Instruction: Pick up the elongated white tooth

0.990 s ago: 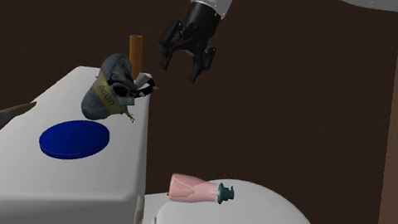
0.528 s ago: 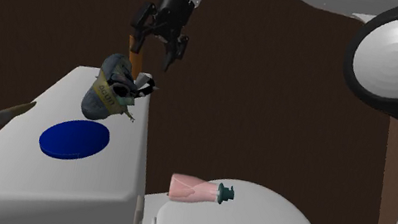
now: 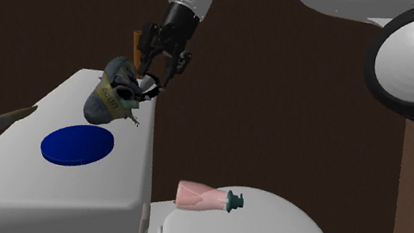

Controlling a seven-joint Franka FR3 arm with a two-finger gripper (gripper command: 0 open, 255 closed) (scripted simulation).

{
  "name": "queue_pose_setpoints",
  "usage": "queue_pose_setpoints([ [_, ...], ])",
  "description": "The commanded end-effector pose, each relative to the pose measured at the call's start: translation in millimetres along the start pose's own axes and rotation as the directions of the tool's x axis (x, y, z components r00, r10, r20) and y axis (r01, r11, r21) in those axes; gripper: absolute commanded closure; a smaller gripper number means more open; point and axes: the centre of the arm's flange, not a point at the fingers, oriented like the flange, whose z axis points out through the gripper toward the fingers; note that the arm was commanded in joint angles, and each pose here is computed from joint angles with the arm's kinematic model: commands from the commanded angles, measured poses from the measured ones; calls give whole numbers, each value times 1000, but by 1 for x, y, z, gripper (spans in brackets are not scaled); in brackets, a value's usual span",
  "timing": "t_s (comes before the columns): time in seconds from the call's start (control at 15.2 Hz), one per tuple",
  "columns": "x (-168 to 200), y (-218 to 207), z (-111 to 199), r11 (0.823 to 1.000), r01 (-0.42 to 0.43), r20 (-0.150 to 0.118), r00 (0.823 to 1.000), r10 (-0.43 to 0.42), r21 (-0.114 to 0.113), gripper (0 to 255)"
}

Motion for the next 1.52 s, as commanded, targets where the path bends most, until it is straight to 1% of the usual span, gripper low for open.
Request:
queue_pose_setpoints([
  [0.0, 1, 2, 3, 1000, -1, 3, 1000, 1, 0, 255],
  [0.53, 1, 1, 3, 1000, -2, 3, 1000, 2, 0, 255],
  [1.45, -4, -37, -60, 1000, -2, 3, 1000, 2, 0, 255],
])
